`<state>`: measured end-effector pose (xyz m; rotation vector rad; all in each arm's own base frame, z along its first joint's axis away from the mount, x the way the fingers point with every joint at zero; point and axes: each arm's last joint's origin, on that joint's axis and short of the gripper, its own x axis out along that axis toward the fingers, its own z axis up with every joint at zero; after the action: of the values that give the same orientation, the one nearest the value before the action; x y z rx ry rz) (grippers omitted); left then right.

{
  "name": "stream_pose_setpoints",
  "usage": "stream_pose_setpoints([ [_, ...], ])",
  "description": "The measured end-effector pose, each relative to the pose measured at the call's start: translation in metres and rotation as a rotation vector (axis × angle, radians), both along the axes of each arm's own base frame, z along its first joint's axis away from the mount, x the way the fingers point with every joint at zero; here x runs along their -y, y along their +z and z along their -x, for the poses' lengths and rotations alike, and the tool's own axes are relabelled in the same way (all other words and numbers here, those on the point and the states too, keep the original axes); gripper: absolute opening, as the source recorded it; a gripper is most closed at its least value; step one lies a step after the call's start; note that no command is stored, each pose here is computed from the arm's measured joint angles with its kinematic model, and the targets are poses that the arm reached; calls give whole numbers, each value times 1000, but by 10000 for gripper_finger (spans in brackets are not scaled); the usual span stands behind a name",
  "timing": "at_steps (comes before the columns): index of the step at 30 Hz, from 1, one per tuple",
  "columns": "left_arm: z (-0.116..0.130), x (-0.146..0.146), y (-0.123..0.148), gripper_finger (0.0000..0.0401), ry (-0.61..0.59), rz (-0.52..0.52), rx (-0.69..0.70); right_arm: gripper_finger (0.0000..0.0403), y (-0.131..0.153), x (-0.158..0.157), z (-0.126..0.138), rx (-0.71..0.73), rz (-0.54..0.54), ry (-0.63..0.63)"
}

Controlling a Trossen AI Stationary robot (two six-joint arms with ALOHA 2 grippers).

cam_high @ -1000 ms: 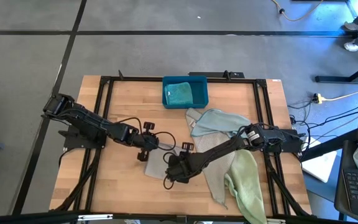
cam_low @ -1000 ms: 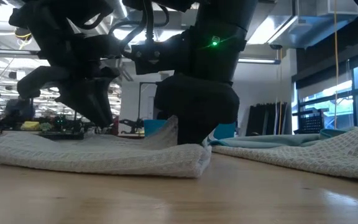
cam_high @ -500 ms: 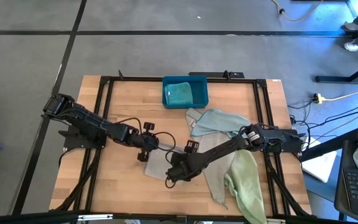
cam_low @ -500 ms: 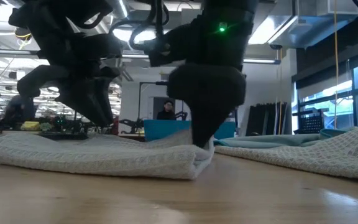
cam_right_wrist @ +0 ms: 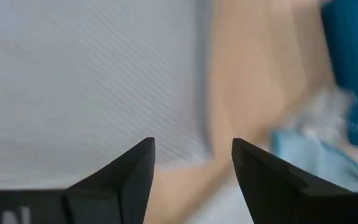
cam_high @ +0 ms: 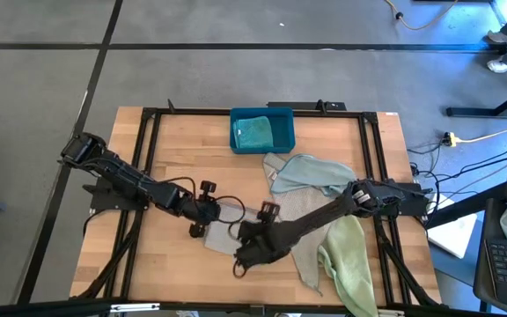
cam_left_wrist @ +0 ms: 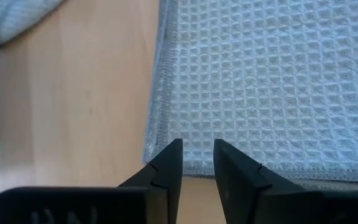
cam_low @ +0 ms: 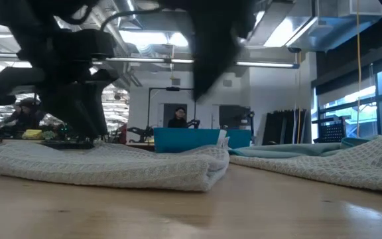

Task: Fold microfiber towels
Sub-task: Put the left folded gray towel into the blue bin

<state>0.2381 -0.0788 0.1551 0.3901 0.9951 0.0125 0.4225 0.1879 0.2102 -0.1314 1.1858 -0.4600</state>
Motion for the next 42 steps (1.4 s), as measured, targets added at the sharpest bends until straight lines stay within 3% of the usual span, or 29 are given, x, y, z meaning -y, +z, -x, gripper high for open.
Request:
stream_pose_setpoints([
  [7, 14, 22, 1, 78, 16, -64, 36, 216, 23, -39, -8, 225, -98, 129],
  [11, 25, 37, 3, 78, 26, -79, 70, 216, 11, -60, -11, 265, -196, 168],
  [15, 35, 51, 10, 78, 10, -67, 134, 216, -10, -80, -12, 284, -220, 192],
  [20, 49, 62, 25, 78, -6, -29, 224, 216, -42, -95, -7, 211, -168, 221],
  [26, 61, 72, 32, 78, -9, -24, 289, 216, -47, -96, 2, 188, -17, 228],
  [42, 66, 72, 29, 78, 4, -19, 264, 216, -87, -95, 0, 70, 57, 274],
])
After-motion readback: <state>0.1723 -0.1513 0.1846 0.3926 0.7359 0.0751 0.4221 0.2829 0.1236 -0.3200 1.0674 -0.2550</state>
